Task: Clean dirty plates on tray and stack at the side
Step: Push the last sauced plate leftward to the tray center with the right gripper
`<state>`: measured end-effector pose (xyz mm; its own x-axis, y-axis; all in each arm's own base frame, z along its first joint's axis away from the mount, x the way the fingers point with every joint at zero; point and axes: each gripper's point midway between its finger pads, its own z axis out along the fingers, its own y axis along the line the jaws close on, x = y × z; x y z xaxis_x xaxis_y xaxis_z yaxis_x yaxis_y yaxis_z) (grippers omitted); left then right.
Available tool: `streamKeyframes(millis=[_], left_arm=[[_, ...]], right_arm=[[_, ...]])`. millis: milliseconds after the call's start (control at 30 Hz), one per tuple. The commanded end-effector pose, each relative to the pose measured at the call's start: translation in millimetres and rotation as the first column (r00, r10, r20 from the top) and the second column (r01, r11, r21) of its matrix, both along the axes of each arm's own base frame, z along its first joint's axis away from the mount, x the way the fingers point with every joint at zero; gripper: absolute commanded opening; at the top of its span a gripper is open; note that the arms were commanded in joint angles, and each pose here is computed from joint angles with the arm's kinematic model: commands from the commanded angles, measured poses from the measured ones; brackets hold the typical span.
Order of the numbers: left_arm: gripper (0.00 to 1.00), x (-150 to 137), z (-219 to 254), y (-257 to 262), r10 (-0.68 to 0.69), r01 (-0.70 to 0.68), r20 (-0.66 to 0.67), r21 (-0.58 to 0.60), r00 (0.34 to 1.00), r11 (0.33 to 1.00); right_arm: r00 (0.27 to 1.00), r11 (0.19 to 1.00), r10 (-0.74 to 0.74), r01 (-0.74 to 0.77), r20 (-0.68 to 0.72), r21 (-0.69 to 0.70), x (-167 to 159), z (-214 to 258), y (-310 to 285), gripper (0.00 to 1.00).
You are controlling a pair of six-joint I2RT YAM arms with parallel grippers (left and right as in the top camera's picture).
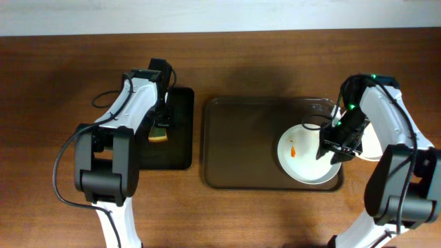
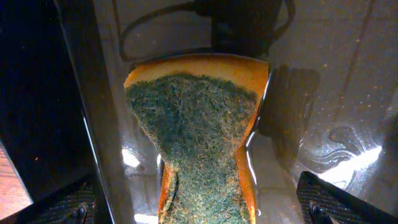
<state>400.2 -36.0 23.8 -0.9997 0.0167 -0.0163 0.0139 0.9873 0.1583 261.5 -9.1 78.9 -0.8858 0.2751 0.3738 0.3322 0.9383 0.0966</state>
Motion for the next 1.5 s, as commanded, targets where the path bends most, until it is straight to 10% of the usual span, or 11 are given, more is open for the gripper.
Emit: streamKeyframes(millis=[0,533,600,833,1467], left_arm=[[1.00,-2.5,-3.2,0.0,0.004,-0.004,-0.011,-0.005,1.000,1.000],[1.00,-2.2,-3.2,-0.1,0.004,-0.004,-0.010,-0.005,1.000,1.000],[1.00,-2.2,-3.2,-0.1,0.004,-0.004,-0.010,-0.005,1.000,1.000],[1.00,-2.1,-3.2,-0.1,0.004,-0.004,-0.009,-0.005,1.000,1.000],[1.00,-2.1,-3.2,-0.1,0.004,-0.004,-0.009,-0.005,1.000,1.000]], right_arm=[[0.998,0.977,-0.059,0.051,-0.032,-0.205,-11.4,-1.6,-27.6,0.41],[0.992,0.954,-0.109,0.123,0.066,-0.272,10.3,-9.4,-38.5,0.41],[0.992,0.954,-0.110,0.122,0.061,-0.273,9.3,-9.1,-38.3,0.15],[0.985,0.946,-0.157,0.132,-0.064,-0.295,-21.2,-0.9,-35.4,0.05],[0.949,0.891,-0.314,0.288,-0.018,-0.352,-32.3,-52.5,-33.6,0.25]])
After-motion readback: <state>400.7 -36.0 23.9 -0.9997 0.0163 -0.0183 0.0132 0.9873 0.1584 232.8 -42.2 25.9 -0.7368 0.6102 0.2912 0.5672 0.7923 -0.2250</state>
